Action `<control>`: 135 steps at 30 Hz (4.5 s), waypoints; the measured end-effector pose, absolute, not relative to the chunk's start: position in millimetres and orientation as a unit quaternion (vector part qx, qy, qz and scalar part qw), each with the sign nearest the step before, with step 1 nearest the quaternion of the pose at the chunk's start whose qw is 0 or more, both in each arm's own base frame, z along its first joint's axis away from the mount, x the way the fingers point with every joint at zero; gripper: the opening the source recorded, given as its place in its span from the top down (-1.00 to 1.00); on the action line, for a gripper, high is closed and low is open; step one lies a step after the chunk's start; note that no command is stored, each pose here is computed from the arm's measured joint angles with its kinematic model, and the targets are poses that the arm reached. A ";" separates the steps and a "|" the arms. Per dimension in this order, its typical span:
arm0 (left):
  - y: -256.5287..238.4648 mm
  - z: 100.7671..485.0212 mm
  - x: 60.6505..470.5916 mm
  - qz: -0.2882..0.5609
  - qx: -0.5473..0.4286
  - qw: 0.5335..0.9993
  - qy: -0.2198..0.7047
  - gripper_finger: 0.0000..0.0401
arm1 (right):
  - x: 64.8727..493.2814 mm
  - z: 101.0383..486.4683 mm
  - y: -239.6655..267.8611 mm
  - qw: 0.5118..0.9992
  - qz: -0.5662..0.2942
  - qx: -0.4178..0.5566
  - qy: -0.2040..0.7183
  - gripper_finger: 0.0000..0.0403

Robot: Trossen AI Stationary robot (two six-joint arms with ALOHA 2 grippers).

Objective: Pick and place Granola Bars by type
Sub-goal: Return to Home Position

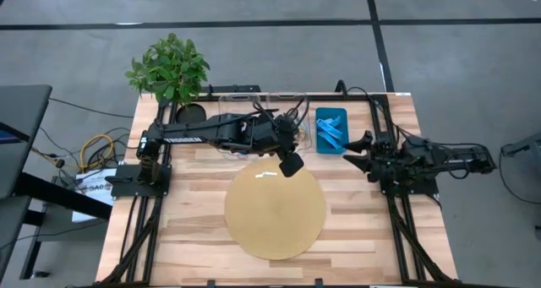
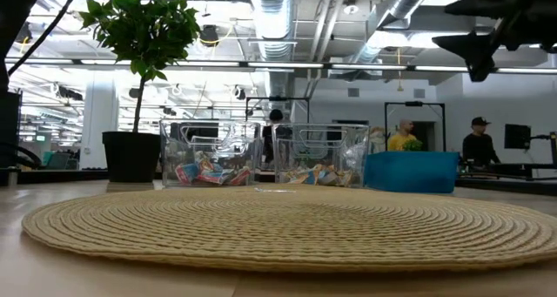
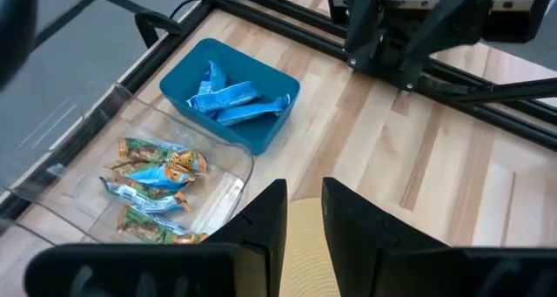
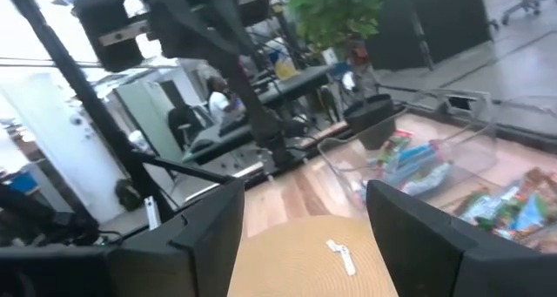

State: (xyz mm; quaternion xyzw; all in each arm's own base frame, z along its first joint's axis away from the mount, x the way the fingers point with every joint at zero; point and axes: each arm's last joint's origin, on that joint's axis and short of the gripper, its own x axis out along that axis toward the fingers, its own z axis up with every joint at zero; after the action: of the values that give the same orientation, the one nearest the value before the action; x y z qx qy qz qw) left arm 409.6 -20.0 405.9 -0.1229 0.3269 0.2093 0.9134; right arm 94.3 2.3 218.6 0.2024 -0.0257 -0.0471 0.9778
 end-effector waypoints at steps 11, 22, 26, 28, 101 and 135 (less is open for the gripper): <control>-20.4 405.8 409.6 0.213 -0.144 0.911 0.324 0.67 | 97.7 192.9 9.8 0.983 0.003 0.180 -0.043 -0.17; -23.5 405.7 409.4 0.212 -0.159 0.909 0.322 0.67 | 97.6 188.9 13.9 0.991 0.022 0.131 -0.022 -0.17; -26.2 405.7 409.2 0.211 -0.165 0.908 0.321 0.67 | 97.5 189.5 13.7 0.992 0.020 0.120 -0.025 -0.17; -27.8 405.6 409.1 0.211 -0.167 0.908 0.321 0.67 | 97.5 189.7 13.7 0.992 0.020 0.118 -0.027 -0.17; -53.3 216.7 293.9 -0.088 -0.064 0.878 0.466 0.67 | 101.3 162.0 14.9 0.995 0.024 0.093 0.024 -0.17; -29.9 168.9 118.1 -0.116 -0.117 0.972 0.170 0.67 | 101.3 161.9 14.9 0.995 0.024 0.093 0.024 -0.17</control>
State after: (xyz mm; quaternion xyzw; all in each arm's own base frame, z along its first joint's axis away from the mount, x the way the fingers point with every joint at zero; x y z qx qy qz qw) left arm 118.1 -29.9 168.9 -0.1169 0.1705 -0.1156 0.9715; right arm 101.3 14.9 161.9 0.0926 0.0240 0.0241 0.9951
